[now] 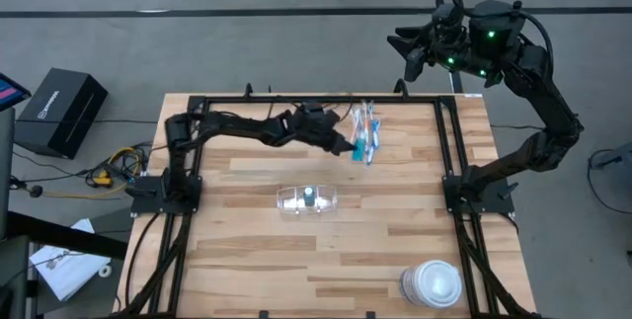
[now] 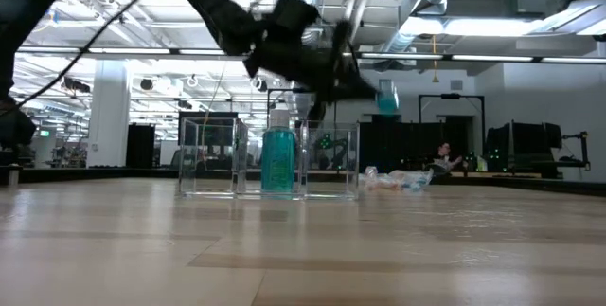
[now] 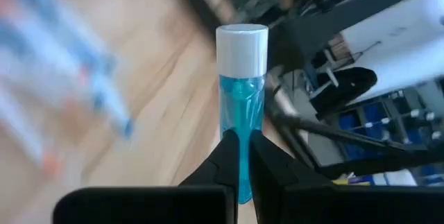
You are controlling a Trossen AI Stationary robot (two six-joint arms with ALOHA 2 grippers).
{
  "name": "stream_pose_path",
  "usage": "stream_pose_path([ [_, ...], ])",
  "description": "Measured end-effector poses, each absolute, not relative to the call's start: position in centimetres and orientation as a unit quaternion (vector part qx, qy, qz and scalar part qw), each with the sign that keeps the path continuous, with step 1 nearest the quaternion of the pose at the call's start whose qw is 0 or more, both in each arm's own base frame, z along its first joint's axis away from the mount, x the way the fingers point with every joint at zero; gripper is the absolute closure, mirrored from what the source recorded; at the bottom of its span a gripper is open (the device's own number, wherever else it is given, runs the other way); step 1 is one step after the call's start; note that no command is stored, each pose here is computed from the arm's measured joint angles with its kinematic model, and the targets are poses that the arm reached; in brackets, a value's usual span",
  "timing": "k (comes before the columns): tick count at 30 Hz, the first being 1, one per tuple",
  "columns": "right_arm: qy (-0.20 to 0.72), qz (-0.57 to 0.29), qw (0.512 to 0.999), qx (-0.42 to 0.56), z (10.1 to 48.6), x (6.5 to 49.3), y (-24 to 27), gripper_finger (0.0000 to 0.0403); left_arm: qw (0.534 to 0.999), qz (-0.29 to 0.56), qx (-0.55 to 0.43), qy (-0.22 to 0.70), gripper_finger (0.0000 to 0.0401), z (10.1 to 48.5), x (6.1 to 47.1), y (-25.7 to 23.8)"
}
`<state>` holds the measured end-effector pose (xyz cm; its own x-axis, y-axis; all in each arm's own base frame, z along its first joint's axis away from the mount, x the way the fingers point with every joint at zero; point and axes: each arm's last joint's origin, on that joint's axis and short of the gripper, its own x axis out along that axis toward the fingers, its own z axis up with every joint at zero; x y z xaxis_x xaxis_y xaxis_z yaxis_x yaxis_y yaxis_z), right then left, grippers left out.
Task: Pick & Place toothbrushing station
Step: Put the blue mouthwash into the transparent organizer
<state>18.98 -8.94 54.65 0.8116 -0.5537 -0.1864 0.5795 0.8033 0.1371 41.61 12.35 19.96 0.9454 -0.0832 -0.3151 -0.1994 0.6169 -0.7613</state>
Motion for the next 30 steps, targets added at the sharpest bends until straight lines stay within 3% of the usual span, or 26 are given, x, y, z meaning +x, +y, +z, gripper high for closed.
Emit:
stream_pose_path([
  [6,0.078,-0.253,0.959,0.098,54.5,19.1,-8.8,0.0246,0.942,0.019,-0.316,0.113,0.0396,26.2,39.2,12.2],
  [14,0.155,-0.168,0.963,0.143,52.8,19.8,-9.5,0.0245,0.955,0.01,-0.213,0.206,0.0396,30.3,34.1,11.3],
  [22,0.234,-0.094,0.951,0.177,50.4,22.3,-10.3,0.0243,0.956,-0.022,-0.18,0.231,0.0396,33.5,29.8,10.4],
  [30,0.275,-0.022,0.942,0.189,48.3,25.6,-11.1,0.0241,0.942,-0.041,-0.201,0.267,0.0396,33.7,28.2,9.9],
])
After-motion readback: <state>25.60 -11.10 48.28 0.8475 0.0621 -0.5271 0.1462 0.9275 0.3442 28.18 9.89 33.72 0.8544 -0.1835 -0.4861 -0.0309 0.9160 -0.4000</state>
